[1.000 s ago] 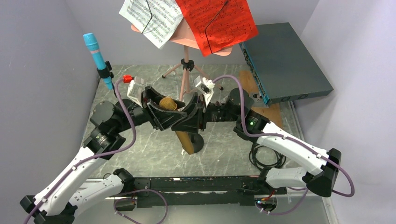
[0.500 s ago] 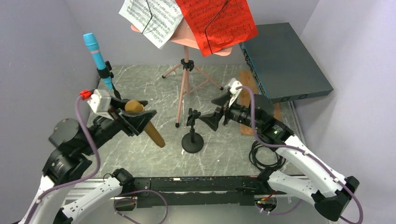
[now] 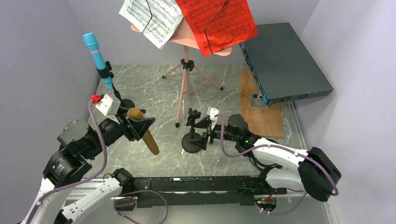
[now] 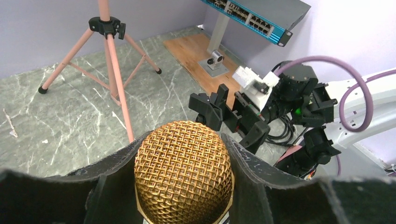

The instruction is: Set up the instrument practice props

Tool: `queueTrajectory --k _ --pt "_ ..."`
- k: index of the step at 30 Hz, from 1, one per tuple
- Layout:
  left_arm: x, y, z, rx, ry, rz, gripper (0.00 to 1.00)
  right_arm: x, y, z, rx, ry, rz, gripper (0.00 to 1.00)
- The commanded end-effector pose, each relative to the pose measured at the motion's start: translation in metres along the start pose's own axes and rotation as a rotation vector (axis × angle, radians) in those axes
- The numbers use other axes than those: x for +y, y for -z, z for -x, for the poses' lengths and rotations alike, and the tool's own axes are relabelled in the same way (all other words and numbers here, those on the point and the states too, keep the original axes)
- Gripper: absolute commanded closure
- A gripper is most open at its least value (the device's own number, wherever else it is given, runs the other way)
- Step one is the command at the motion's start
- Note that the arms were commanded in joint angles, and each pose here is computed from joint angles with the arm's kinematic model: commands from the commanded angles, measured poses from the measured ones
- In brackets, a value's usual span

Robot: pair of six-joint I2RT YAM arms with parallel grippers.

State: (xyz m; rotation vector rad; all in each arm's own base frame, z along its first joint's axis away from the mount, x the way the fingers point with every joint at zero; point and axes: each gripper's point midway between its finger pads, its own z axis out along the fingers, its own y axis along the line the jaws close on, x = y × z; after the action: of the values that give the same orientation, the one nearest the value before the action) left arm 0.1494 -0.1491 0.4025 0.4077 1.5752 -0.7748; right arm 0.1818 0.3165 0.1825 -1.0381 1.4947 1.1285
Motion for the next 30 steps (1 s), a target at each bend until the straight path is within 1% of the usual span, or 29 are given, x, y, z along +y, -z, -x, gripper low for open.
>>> queueTrajectory --k 1,3,4,5,6,8,10,11,12,14,16,19,20,21,23,25,26,27,29,30 --pt "-0.005 0.006 0.009 -0.036 0.006 -0.018 1.00 -0.019 -0.021 0.050 -0.207 0.223 -0.162 0.19" --pt "-0.005 0.007 0.011 -0.042 0.006 -0.016 1.00 -0.027 -0.026 0.050 -0.236 0.229 -0.262 0.21" --pt "-0.004 0.007 0.011 -0.041 0.003 -0.015 1.00 -0.028 -0.028 0.050 -0.249 0.231 -0.295 0.24" --pt "-0.004 0.007 0.011 -0.039 0.002 -0.011 1.00 -0.032 -0.031 0.049 -0.255 0.230 -0.350 0.29" --pt "-0.004 0.007 0.011 -0.037 0.000 -0.011 1.00 -0.036 -0.033 0.049 -0.263 0.223 -0.397 0.37" --pt "-0.003 0.005 0.010 -0.035 -0.004 -0.010 1.00 -0.044 -0.036 0.047 -0.281 0.179 -0.499 0.57" --pt "-0.003 0.003 0.009 -0.031 -0.006 -0.013 1.00 -0.049 -0.042 0.043 -0.287 0.129 -0.566 0.87" --pt "-0.004 0.003 0.009 -0.030 -0.007 -0.014 1.00 -0.052 -0.043 0.042 -0.287 0.116 -0.606 0.98" --pt "-0.004 0.002 0.009 -0.029 -0.007 -0.016 1.00 -0.054 -0.044 0.040 -0.291 0.093 -0.658 1.00" --pt "-0.003 0.001 0.009 -0.028 -0.007 -0.012 1.00 -0.058 -0.044 0.036 -0.297 0.071 -0.763 1.00" --pt "-0.002 0.000 0.009 -0.030 -0.004 -0.006 1.00 -0.063 -0.037 0.035 -0.326 0.041 -0.905 1.00" --pt "0.000 -0.002 0.007 -0.034 0.006 0.000 1.00 -0.077 -0.018 0.030 -0.328 0.009 -1.222 1.00" --pt "-0.001 -0.004 0.007 -0.036 0.009 -0.002 1.00 -0.077 -0.016 0.029 -0.323 0.009 -1.294 1.00" --pt "-0.001 -0.005 0.007 -0.038 0.011 -0.006 1.00 -0.076 -0.018 0.029 -0.317 0.024 -1.324 1.00" --pt "-0.001 -0.006 0.007 -0.038 0.013 -0.007 1.00 -0.072 -0.022 0.030 -0.315 0.069 -1.323 1.00" --pt "-0.001 -0.007 0.007 -0.033 0.010 -0.006 1.00 -0.066 -0.024 0.033 -0.304 0.111 -1.318 0.77" --pt "-0.001 -0.007 0.007 -0.029 0.008 -0.005 1.00 -0.063 -0.024 0.035 -0.294 0.137 -1.305 0.62" --pt "-0.001 -0.007 0.007 -0.027 0.006 -0.004 1.00 -0.059 -0.026 0.037 -0.278 0.167 -1.273 0.41" --pt "0.000 -0.007 0.007 -0.025 0.004 0.002 1.00 -0.046 -0.041 0.038 -0.219 0.228 -1.124 0.05" --pt "0.001 -0.007 0.006 -0.024 0.002 0.006 1.00 -0.038 -0.049 0.031 -0.156 0.246 -1.025 0.01"
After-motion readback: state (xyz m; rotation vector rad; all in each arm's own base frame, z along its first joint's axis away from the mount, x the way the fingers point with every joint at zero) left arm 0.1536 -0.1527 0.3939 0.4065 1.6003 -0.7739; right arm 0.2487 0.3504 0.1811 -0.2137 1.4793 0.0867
